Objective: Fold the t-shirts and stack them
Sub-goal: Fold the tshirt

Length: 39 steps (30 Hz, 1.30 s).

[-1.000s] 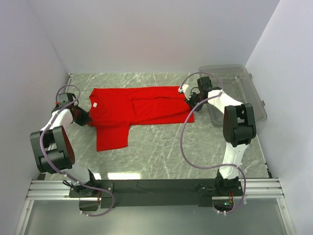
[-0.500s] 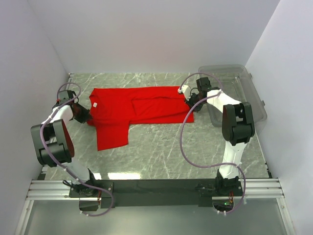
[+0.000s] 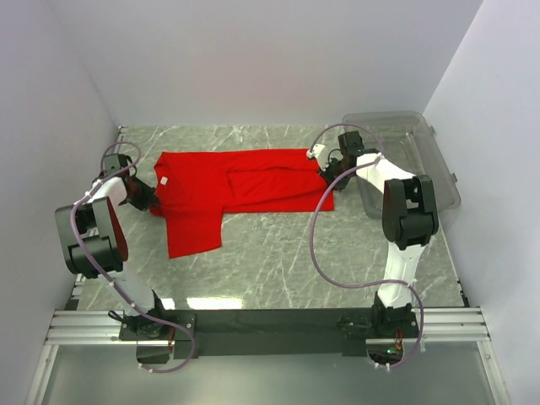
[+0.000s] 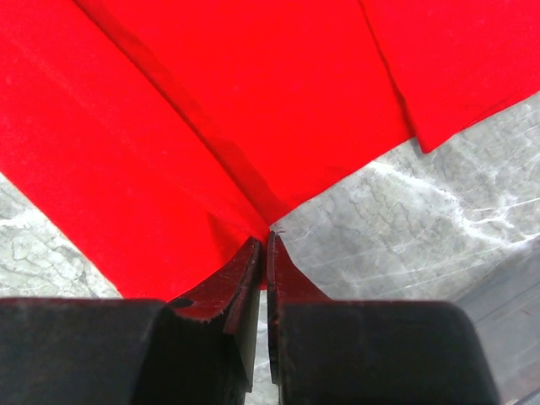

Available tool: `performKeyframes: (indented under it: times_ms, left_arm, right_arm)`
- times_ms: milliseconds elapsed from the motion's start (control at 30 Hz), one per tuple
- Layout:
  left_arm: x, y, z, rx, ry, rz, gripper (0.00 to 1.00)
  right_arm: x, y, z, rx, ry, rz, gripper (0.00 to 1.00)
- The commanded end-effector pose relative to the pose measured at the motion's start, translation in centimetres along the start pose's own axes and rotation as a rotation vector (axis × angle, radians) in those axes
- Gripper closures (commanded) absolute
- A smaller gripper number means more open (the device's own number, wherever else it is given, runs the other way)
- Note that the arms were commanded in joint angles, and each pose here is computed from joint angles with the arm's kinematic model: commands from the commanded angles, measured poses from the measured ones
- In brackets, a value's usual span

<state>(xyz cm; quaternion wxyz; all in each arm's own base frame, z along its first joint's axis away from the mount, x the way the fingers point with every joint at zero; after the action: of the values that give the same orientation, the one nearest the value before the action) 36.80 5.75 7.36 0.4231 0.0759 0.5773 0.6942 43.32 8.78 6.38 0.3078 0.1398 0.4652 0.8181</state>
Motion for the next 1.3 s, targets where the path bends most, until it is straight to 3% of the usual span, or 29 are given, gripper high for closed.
performKeyframes:
  times_ms: [0, 100, 167, 333, 633, 867, 1067, 1267]
  left_arm:
    - [-1.1, 0.4, 1.9, -0.052, -0.024, -0.032, 0.99]
    - [-1.1, 0.4, 1.9, -0.052, -0.024, -0.035, 0.99]
    - [-1.4, 0.5, 2.1, -0.049, -0.024, -0.048, 0.98]
    - [-2.8, 1.2, 2.8, -0.060, -0.029, -0.111, 0.79]
    - [-5.1, 5.0, 4.4, -0.168, -0.101, -0.218, 0.51]
    - [-5.3, 9.6, 5.3, -0.306, -0.211, -0.247, 0.41]
    - [-2.7, 9.5, -1.0, -0.131, -0.166, -0.243, 0.19]
    - [2.0, 7.9, -8.2, 0.047, -0.053, -0.139, 0.26]
  right_arm:
    - [-1.1, 0.4, 1.8, -0.034, 0.011, -0.039, 0.89]
    - [-1.1, 0.3, 1.8, -0.033, 0.008, -0.040, 0.84]
    - [-1.3, 0.4, 2.1, -0.039, 0.004, -0.053, 0.73]
    - [-3.0, 1.8, 4.6, -0.110, -0.119, -0.141, 0.63]
    - [-1.9, 4.8, 7.3, -0.195, -0.105, -0.084, 0.61]
    - [4.5, 7.5, 5.4, -0.224, 0.108, 0.198, 0.61]
    - [8.1, 9.2, 3.9, -0.261, 0.067, 0.281, 0.61]
    - [9.8, 9.7, 2.8, -0.279, -0.003, 0.298, 0.61]
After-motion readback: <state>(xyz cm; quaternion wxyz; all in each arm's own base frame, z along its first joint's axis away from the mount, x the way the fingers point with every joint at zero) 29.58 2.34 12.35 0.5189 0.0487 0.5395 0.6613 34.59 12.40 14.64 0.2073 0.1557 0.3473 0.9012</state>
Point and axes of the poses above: each gripper's point midway between its finger pads, its own y axis back along the fingers, its own x axis along the line the jaws close on, z = x × y, the point moved 3 cm from there along y, back along the fingers, and after that the axes turned 8 degrees about -y, right-handed, at the moved point
